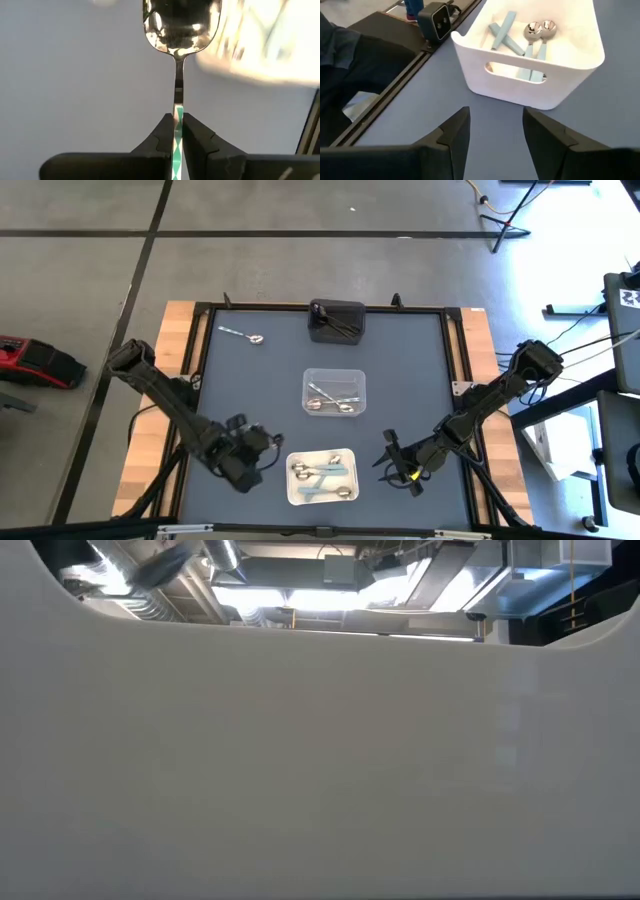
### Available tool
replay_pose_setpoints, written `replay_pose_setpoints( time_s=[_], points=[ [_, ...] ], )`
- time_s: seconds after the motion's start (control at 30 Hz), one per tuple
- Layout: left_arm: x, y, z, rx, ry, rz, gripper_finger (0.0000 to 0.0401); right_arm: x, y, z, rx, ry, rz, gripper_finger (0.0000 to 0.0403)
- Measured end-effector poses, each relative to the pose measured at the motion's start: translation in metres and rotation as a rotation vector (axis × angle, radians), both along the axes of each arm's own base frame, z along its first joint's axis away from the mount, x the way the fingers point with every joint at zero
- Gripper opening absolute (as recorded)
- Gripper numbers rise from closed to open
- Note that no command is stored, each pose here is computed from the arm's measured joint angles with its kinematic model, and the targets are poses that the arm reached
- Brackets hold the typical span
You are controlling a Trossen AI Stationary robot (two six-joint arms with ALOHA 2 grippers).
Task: Sort silverware by color (type)
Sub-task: Put the bottom green patterned spoon into the transparent bin
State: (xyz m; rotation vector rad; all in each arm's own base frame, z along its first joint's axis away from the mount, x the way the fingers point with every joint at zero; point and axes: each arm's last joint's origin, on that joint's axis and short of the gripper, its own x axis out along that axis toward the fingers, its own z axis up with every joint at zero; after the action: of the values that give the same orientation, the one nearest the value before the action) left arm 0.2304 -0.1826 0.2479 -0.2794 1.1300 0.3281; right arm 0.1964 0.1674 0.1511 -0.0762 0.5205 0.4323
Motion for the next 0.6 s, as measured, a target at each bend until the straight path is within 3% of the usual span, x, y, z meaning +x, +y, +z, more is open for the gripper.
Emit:
replay_pose_setpoints(
  time_s=[0.27,0.6],
  points=[
    [0.053,0.046,0.055,0.19,-0.206,-0.075,0.0017,0.009,-0.015,-0.005,0.005,0.081,0.03,0.017],
    [0.11,0.124,0.057,0.346,-0.292,-0.192,0.0018,0.013,-0.038,-0.017,-0.025,0.203,0.057,0.017]
  ],
)
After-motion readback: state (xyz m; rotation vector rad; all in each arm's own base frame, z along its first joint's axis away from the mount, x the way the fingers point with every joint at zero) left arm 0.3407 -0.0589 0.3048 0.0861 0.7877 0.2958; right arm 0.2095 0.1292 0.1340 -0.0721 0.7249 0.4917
